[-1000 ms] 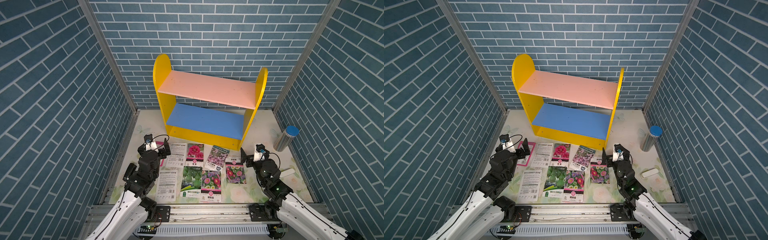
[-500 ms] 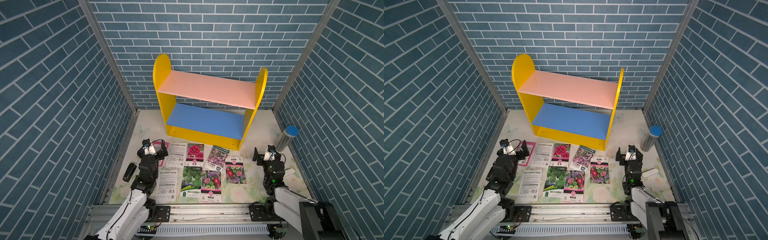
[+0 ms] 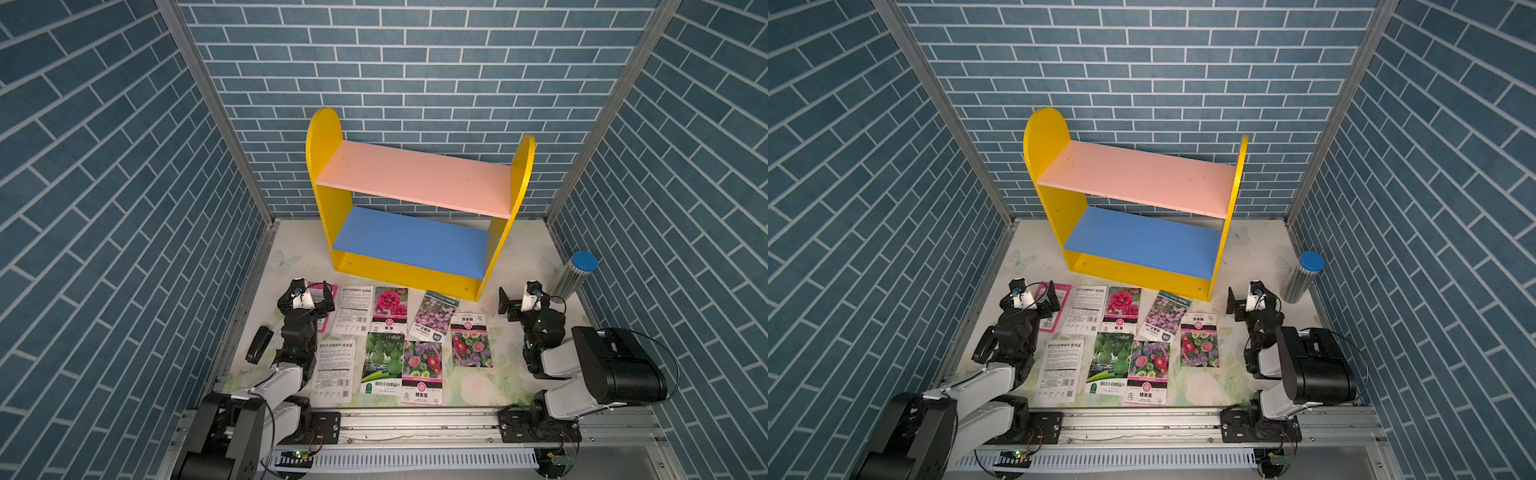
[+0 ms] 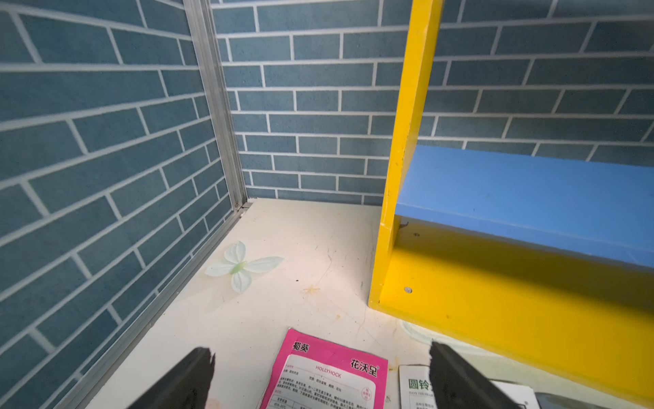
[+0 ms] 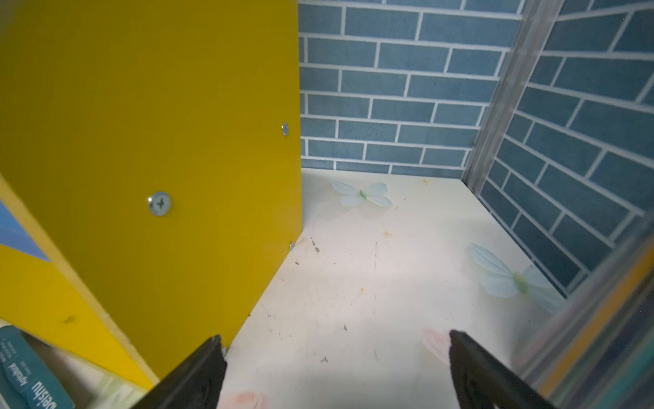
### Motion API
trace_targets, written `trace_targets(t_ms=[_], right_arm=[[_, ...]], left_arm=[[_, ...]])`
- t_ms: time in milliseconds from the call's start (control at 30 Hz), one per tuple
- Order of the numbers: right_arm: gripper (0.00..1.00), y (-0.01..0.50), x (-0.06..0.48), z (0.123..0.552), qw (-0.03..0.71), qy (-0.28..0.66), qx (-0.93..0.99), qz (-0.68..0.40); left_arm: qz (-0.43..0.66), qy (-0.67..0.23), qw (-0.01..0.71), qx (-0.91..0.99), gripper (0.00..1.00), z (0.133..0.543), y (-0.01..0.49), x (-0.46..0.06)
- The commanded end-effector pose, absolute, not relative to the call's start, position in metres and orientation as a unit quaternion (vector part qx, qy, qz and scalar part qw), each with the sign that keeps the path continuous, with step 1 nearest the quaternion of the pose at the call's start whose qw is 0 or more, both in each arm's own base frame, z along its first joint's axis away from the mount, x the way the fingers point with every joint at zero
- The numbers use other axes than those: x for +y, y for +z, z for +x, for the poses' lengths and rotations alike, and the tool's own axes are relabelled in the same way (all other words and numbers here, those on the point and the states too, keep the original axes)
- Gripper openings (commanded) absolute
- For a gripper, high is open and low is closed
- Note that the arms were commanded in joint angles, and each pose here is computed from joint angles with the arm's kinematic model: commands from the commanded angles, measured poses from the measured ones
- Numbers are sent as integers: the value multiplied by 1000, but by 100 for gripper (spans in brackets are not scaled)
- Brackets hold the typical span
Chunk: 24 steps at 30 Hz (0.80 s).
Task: Take the seed bag off the shelf
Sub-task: Reset both arms
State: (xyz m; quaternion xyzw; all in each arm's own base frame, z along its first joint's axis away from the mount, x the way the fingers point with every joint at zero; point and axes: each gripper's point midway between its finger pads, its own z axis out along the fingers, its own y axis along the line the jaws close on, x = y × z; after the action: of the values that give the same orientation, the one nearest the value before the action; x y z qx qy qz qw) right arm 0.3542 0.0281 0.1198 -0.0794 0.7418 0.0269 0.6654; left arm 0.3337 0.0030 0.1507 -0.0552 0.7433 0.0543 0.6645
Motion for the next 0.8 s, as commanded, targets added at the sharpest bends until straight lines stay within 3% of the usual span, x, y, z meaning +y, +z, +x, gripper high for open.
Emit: trace_targets(t_ms=[0, 100, 133, 367, 767], right_arm=[[100, 127, 38, 366, 668, 35, 734, -118], [94, 127, 38, 367, 667, 33, 735, -118], [100, 127, 38, 367, 667, 34, 735, -117], [100, 127, 32, 370, 665, 25, 739, -102], [100, 127, 32, 370, 665, 24, 739, -101]], left_arm=[[-39, 54, 694, 717, 100, 341, 163, 3], [-27, 49, 687, 724, 100, 351, 157, 2], [-27, 48, 685, 726, 100, 352, 154, 2], [-31, 35, 658, 752, 100, 374, 128, 9], [-32, 33, 656, 754, 100, 376, 128, 10]])
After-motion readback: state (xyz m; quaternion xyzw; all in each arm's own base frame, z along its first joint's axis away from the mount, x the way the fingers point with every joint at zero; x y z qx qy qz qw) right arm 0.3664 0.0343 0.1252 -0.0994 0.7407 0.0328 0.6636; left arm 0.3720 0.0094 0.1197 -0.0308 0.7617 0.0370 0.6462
